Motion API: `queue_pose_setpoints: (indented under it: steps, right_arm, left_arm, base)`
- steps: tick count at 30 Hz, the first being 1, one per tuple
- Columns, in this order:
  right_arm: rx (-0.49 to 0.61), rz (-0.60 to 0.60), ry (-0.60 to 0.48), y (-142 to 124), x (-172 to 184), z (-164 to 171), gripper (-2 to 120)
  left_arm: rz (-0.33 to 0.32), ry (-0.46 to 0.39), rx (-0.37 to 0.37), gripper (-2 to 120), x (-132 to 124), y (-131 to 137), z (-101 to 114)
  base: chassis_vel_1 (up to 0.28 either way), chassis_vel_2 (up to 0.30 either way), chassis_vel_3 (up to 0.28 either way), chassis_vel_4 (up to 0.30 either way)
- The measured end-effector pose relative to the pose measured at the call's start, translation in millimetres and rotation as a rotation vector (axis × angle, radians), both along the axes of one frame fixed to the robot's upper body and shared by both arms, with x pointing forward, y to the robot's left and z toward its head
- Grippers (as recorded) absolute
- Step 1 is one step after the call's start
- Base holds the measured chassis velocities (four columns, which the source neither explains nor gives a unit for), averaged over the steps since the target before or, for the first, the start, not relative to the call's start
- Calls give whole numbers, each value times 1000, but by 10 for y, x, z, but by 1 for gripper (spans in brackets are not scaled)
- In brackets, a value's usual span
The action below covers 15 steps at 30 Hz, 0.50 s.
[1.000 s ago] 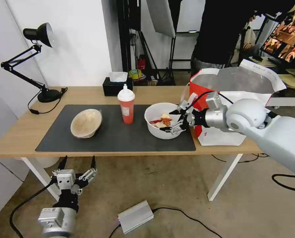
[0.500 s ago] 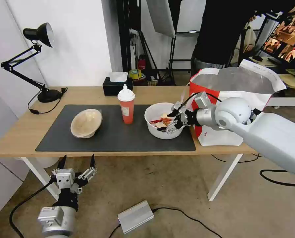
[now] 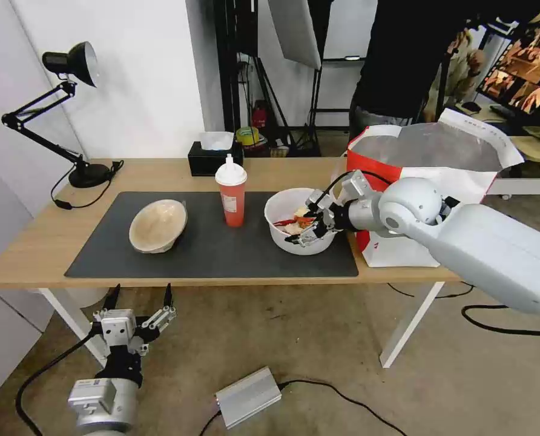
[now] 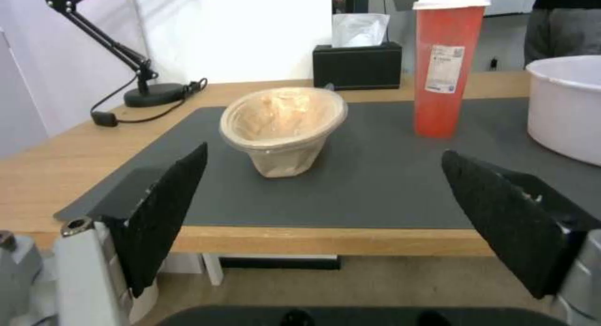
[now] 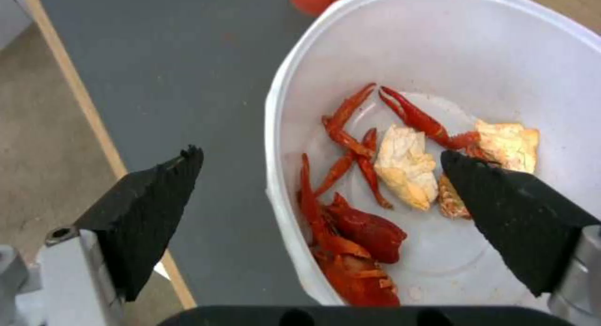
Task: Pick up the trash from the table and place it into the takeout bag.
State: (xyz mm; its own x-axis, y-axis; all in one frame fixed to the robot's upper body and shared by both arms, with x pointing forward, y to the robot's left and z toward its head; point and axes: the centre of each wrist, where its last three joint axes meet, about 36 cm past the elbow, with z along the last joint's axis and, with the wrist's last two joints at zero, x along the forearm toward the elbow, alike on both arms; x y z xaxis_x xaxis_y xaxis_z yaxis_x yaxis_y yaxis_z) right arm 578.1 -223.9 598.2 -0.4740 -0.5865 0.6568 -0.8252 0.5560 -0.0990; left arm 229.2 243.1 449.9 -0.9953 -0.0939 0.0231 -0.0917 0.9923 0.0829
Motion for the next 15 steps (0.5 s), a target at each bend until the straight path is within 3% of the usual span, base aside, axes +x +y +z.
queue_pose_setpoints:
  steps: [15]
  right_arm:
    - [-23,-18,5,95,150,-110,98]
  left_arm:
    - [4,1,-2,100,10,8,-14]
  base:
    - [0,0,0,0]
